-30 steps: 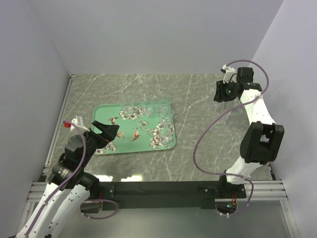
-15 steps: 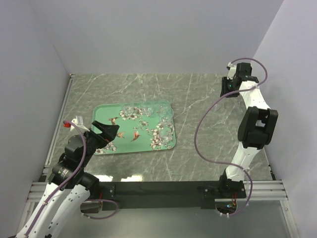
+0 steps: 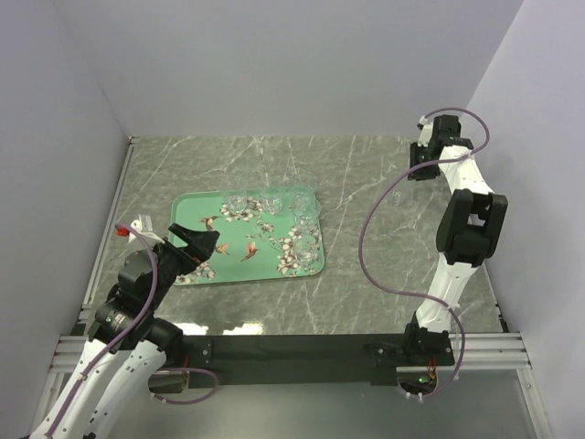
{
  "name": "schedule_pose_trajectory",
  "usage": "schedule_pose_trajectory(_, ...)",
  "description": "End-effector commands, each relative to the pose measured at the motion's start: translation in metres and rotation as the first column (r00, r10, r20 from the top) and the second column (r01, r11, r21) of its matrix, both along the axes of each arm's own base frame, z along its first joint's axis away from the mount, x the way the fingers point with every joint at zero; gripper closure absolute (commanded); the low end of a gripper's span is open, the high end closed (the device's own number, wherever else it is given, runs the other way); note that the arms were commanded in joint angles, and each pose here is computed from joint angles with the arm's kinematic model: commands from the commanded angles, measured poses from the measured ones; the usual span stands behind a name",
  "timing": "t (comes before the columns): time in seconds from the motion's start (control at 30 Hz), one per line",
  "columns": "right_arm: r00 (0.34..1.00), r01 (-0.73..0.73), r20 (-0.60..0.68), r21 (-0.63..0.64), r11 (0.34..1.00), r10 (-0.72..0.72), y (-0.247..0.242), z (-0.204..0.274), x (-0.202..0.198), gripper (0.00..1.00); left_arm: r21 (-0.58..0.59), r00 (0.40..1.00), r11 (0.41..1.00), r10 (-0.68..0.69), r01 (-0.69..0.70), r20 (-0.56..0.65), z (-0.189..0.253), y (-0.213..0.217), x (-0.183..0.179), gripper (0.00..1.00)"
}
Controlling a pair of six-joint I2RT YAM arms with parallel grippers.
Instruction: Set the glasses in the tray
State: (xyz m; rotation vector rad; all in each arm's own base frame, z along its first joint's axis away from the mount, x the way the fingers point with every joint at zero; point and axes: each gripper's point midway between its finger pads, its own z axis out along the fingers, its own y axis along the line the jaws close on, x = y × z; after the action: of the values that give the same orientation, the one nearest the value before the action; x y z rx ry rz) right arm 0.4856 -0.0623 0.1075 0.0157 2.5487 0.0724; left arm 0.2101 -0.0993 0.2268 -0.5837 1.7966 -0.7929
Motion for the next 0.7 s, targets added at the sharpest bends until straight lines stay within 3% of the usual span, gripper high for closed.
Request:
schedule_pose_trajectory(0.0, 1.000, 0.017, -0.003, -0.020, 1.000, -0.017, -0.008, -0.003, 0.000, 0.66, -0.021, 0.999, 1.000, -0.007, 0.007, 0.037, 0.015, -0.001, 0.000, 0.01)
schedule_pose_trajectory(0.47, 0.998, 0.007, -0.065, -0.022, 1.000, -0.008, -0.008, -0.033, -0.010, 0.81, -0.030, 0.999, 0.999, -0.028, 0.030, 0.043, 0.020, -0.007, 0.002, 0.00)
schedule_pose_trajectory(0.57, 0.998, -0.002, -0.070, -0.018, 1.000, 0.001, -0.008, -0.035, -0.012, 0.89, -0.034, 0.998, 0.999, -0.037, 0.039, 0.048, 0.020, -0.009, 0.003, 0.01)
schedule_pose_trajectory(0.6, 0.997, -0.006, -0.072, -0.016, 1.000, 0.005, -0.007, -0.036, -0.014, 1.00, -0.034, 0.998, 0.999, -0.040, 0.042, 0.048, 0.021, -0.010, 0.003, 0.01)
schedule_pose_trajectory(0.67, 0.998, -0.013, -0.059, -0.013, 1.000, 0.012, -0.005, -0.034, -0.013, 1.00, -0.034, 0.998, 0.998, -0.047, 0.049, 0.052, 0.022, -0.011, 0.004, 0.01)
